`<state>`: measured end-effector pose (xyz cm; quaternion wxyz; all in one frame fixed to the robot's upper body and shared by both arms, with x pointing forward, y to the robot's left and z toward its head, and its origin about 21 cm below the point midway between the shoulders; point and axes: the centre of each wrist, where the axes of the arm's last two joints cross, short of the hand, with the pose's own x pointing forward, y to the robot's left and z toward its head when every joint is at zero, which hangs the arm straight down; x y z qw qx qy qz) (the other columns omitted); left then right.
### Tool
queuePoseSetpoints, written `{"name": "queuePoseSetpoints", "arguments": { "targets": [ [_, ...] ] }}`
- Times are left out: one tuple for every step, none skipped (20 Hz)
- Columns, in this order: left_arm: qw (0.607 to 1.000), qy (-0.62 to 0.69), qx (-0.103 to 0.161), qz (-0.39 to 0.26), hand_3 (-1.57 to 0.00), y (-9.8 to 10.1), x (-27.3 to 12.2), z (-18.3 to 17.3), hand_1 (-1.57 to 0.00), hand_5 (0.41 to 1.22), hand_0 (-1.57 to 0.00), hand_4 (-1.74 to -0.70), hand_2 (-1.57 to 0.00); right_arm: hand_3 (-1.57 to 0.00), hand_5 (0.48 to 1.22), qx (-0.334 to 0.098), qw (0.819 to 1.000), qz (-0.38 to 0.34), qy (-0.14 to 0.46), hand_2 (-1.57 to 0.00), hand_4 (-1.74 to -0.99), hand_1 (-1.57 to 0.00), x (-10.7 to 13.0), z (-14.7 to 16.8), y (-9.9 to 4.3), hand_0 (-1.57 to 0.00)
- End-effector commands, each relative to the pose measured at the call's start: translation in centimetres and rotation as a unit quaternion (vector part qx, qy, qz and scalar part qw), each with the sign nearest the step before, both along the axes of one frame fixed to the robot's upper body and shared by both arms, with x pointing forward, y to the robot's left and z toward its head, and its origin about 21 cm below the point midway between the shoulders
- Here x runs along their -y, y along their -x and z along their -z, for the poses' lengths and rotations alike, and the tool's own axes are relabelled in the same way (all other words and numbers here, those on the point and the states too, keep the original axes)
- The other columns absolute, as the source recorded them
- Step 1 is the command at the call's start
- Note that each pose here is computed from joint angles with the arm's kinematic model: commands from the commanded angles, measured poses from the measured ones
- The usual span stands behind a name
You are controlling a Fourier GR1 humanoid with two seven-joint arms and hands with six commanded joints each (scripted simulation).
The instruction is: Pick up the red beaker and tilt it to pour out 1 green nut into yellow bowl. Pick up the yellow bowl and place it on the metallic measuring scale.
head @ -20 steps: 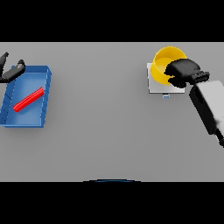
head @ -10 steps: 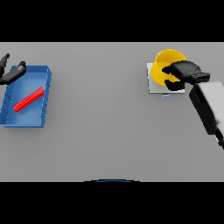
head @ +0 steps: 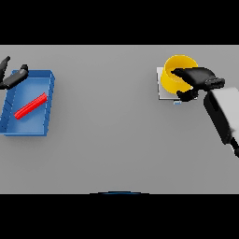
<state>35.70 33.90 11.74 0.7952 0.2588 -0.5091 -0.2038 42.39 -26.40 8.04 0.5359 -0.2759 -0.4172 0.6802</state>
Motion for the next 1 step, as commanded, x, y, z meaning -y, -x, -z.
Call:
{"name": "queuePoseSetpoints", "arguments": {
  "targets": [
    [1.000, 0.003, 0.001, 0.001, 0.00, 0.27, -0.08, 0.47, 0.00, 0.760, 0.00, -0.83, 0.00, -0.04, 0.779, 0.000, 1.000, 0.003, -0.003, -0.05, -1.390, -0.06, -0.16, -0.16, -0.08, -0.06]
  ]
}}
